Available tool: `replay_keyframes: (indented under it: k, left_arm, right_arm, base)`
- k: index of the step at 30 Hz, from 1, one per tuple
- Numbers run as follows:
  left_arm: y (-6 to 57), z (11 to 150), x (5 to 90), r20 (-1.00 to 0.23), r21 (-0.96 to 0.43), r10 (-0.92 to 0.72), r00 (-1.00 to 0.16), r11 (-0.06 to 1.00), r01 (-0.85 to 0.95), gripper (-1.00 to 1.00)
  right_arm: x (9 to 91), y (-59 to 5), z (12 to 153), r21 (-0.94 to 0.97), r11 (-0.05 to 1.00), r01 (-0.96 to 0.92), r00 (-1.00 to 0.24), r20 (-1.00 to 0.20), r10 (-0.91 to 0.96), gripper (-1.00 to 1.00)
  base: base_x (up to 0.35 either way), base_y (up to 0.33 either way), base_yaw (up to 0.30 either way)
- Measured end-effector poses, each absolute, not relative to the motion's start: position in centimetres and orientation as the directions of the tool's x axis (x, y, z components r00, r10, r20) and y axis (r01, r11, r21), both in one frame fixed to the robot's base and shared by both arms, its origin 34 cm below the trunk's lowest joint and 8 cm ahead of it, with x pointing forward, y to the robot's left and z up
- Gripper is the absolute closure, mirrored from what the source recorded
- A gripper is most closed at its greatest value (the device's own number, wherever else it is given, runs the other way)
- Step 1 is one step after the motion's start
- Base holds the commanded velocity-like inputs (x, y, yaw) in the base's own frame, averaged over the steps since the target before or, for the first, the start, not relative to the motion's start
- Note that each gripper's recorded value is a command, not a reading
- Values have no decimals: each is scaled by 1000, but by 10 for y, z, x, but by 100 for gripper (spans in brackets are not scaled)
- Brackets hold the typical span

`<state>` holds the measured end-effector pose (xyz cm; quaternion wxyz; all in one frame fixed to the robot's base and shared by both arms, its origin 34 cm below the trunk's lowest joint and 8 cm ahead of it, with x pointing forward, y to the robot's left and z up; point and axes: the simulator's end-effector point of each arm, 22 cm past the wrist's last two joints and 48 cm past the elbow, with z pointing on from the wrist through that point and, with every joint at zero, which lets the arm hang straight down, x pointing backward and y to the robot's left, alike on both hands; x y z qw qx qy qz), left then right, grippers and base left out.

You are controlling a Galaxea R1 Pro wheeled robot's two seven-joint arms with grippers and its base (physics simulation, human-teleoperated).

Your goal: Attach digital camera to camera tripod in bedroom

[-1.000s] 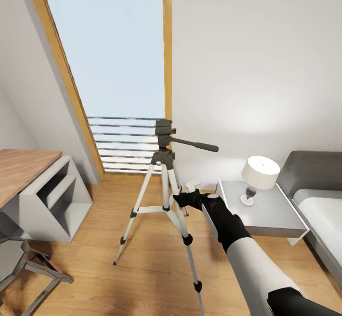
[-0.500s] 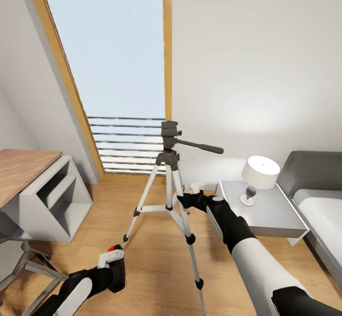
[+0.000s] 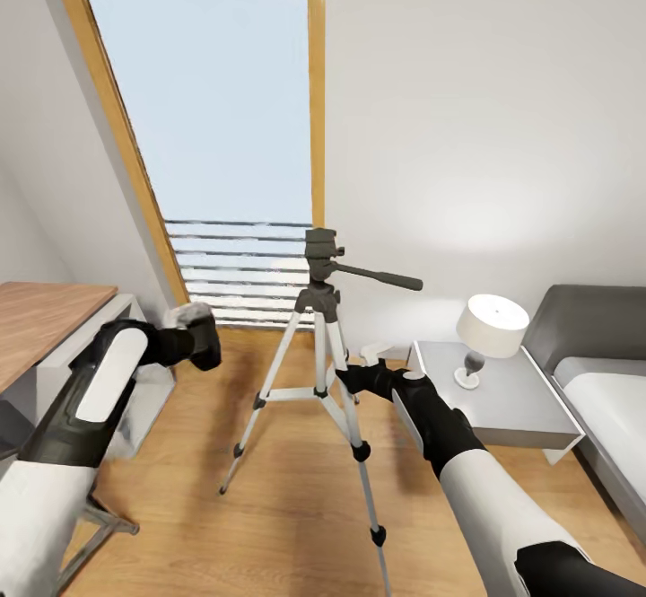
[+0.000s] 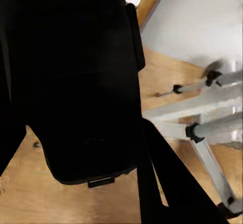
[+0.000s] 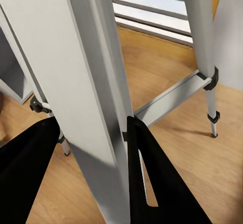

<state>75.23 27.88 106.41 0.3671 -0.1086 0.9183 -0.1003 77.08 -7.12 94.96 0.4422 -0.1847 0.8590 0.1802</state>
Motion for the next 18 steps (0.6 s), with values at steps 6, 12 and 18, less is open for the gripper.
replay_keyframes:
  k: [6, 12, 18]
  left_arm:
    - [278, 1185, 838, -726, -324, -324, -606, 939, -114, 100]
    - [214, 1320, 902, -725, -397, -346, -595, 917, -50, 100]
    - [186, 1392, 903, -780, -400, -327, -534, 916, 24, 100]
  right_arm:
    - [771, -72, 950, 145, 868, -476, -541, -826, -159, 100]
    - [772, -73, 950, 147, 868, -475, -541, -826, -156, 100]
    - [771, -73, 950, 144, 870, -472, -541, -826, -157, 100]
  base:
    - [0, 0, 0]
    - [0, 0, 0]
    - [0, 0, 0]
